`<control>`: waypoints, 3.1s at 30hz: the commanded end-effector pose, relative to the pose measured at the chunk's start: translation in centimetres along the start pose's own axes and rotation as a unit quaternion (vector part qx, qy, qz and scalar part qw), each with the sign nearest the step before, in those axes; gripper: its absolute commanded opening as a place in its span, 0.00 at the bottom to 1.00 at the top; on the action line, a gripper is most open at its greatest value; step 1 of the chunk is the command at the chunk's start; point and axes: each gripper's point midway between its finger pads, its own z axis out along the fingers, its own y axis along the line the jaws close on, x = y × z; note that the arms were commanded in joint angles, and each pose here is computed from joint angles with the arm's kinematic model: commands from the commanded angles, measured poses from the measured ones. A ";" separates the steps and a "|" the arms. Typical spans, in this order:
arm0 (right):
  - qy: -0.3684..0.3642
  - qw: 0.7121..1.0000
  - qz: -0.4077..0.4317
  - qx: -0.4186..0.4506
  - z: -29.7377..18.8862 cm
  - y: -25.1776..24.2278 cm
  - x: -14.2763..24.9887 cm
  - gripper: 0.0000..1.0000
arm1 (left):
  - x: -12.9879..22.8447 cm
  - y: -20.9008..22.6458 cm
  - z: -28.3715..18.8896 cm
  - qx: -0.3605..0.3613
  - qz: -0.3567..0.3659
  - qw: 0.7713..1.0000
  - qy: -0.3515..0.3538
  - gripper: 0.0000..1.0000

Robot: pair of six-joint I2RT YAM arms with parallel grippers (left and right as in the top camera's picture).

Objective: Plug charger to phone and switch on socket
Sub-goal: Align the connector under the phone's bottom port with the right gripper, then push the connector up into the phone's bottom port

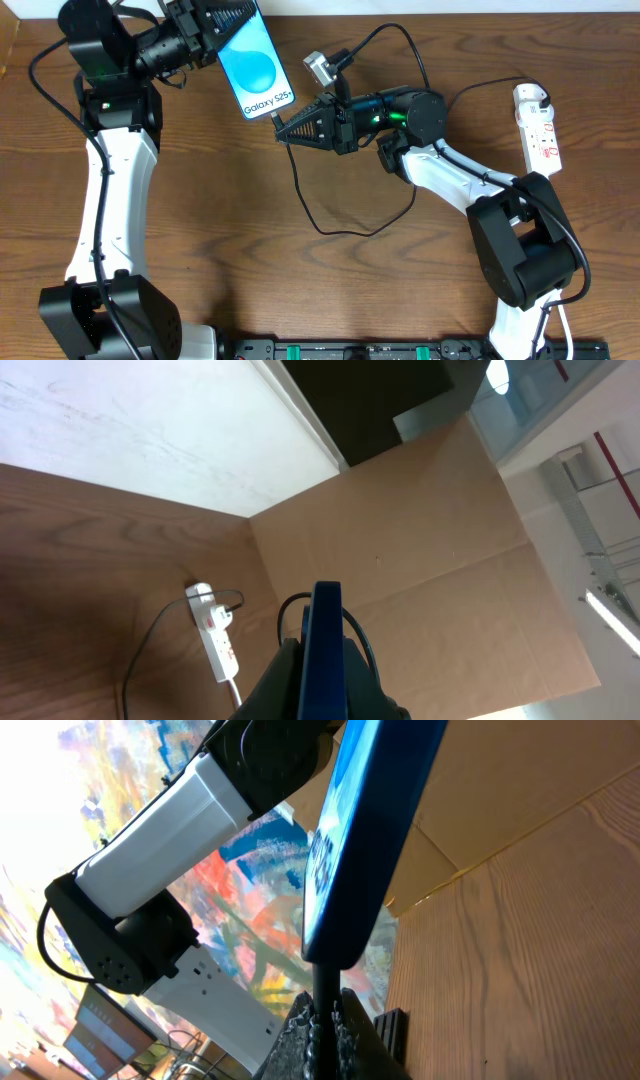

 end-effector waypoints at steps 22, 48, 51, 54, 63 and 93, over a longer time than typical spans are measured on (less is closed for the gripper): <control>-0.023 1.000 -0.015 0.001 0.0 0.2 -1.1 0.01 | 0.5 -0.8 0.0 0.009 0.035 0.999 0.012 0.08; -0.023 1.000 -0.003 0.005 -0.1 -0.1 -1.1 0.01 | 1.4 -1.1 1.1 0.015 0.028 0.999 0.024 0.08; -0.024 1.000 -0.003 0.006 -0.2 -0.1 -1.1 0.01 | 1.3 -1.1 1.1 0.015 0.028 0.999 0.024 0.08; -0.027 1.000 -0.003 0.009 -0.6 -0.3 -1.3 0.01 | 1.3 -1.1 1.0 0.015 0.032 0.999 0.024 0.08; -0.029 0.999 -0.004 0.012 -0.9 -0.4 -1.5 0.01 | 1.3 -1.1 1.0 0.015 0.040 0.999 0.023 0.08; -0.061 0.998 0.009 0.017 -1.2 -0.5 -2.6 0.01 | 1.2 -0.9 1.0 0.012 0.048 0.999 0.021 0.08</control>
